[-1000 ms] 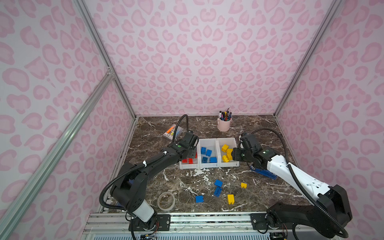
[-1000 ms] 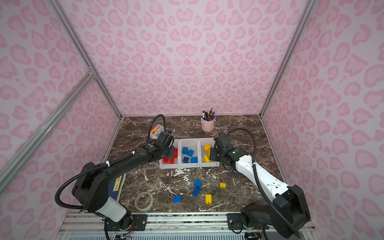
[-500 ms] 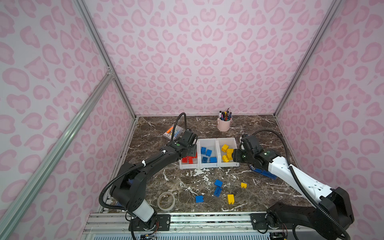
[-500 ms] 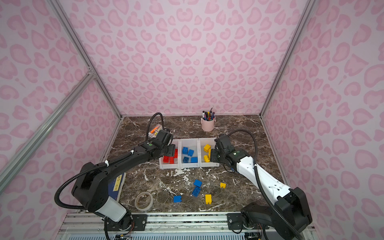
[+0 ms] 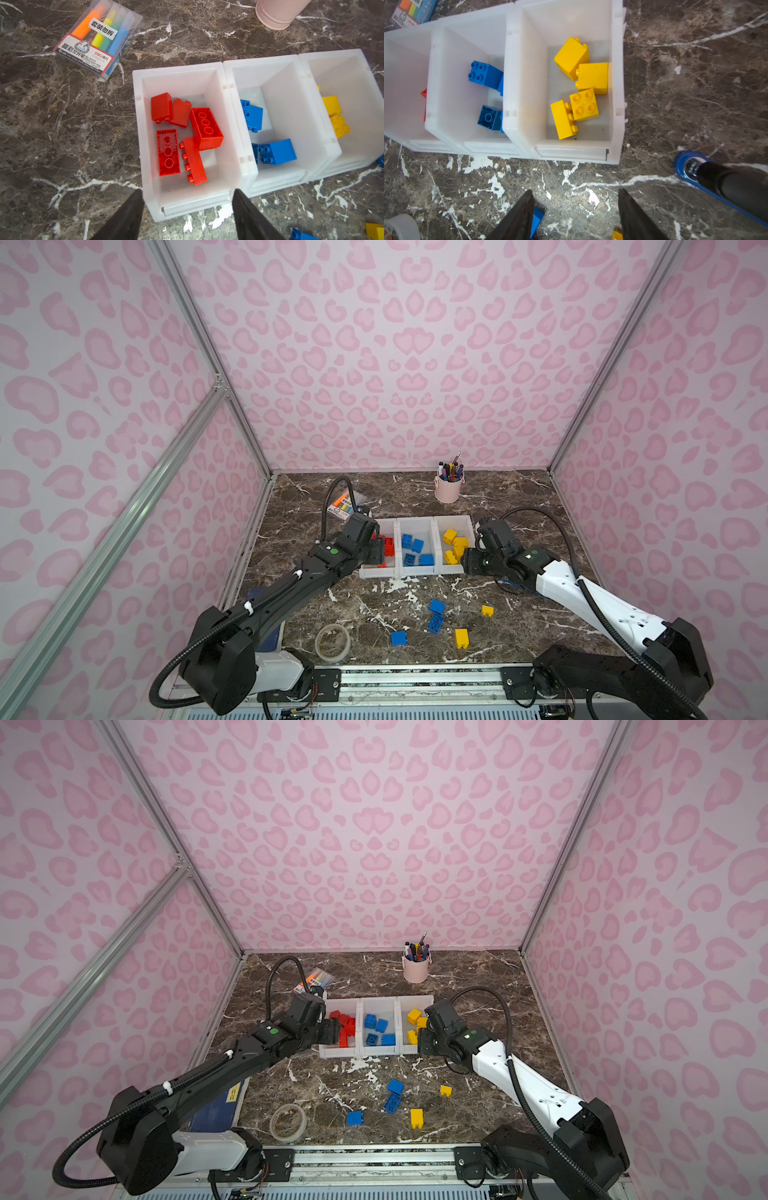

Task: Sort the legos into containers by color
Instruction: 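Grasp a blue brick before the bin with the right gripper while the left withdraws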

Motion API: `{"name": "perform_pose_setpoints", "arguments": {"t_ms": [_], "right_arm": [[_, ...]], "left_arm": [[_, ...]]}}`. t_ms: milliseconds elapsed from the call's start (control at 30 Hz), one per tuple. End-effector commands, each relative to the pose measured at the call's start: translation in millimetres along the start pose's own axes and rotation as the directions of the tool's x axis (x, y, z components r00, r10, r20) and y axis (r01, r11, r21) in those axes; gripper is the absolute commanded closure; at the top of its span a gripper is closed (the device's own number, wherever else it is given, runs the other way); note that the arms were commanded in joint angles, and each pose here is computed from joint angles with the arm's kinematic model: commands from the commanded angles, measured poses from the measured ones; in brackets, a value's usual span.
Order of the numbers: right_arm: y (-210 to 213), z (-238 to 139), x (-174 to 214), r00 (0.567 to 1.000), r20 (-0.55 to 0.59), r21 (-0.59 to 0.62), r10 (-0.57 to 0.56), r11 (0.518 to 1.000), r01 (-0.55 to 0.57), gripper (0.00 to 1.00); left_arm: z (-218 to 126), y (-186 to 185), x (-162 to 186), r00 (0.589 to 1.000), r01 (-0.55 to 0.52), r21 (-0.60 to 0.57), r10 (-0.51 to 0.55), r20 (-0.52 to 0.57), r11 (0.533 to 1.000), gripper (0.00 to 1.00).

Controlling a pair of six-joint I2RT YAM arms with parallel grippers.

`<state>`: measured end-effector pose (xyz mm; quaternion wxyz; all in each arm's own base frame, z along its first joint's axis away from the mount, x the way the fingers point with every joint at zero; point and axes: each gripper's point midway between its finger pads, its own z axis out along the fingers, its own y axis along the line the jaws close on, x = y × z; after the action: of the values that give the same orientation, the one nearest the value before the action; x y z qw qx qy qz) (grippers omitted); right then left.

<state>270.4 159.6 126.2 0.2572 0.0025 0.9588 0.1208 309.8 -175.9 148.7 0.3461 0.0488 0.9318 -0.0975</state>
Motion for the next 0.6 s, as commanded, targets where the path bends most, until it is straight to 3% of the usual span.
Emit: {"name": "perform_pose_setpoints", "arguments": {"t_ms": [0,567], "right_arm": [[3,2,12,1.0,-0.007,0.021,-0.006,1.0,0.006,0.35],[49,32,86,0.998,-0.043,0.023,-0.036,0.999,0.037,0.34]], "left_arm": [[-9,-7,7,0.999,0.038,0.05,-0.039,0.012,0.998,0.3],[-41,-11,58,0.998,0.042,0.073,-0.045,0.043,0.996,0.29]]}}
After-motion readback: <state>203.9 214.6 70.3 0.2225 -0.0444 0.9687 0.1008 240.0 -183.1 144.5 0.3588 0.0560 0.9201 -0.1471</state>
